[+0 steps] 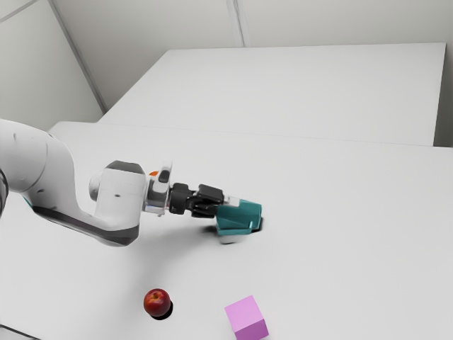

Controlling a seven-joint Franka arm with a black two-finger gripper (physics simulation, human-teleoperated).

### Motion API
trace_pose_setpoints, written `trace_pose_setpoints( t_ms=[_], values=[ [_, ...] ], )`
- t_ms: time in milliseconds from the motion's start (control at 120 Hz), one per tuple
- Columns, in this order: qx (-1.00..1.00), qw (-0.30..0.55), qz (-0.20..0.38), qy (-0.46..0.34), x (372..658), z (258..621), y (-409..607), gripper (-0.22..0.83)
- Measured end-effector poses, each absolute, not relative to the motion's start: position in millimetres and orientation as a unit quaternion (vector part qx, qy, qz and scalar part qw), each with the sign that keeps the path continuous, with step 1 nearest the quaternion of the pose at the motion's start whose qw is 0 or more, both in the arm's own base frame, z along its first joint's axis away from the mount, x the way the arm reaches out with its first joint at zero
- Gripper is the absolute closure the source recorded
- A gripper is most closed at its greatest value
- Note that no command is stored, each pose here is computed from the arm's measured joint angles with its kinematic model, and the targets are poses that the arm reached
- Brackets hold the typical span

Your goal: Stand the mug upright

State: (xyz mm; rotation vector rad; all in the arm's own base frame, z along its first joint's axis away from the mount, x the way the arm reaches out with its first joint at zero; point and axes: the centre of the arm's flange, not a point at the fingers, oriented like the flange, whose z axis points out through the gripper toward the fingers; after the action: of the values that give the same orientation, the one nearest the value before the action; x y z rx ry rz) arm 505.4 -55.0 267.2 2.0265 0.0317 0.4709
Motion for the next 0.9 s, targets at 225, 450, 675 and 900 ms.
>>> trace_pose_setpoints(
  t_ms=[225,450,675,900],
  values=[
    [0.840,0.502,0.205,-0.003,505,268,-56,0.65],
    [0.840,0.498,0.217,-0.015,506,273,-55,0.75],
    [0.836,0.496,0.234,-0.035,504,291,-59,0.76],
    [0.830,0.489,0.259,-0.063,504,323,-63,0.77]
  ],
)
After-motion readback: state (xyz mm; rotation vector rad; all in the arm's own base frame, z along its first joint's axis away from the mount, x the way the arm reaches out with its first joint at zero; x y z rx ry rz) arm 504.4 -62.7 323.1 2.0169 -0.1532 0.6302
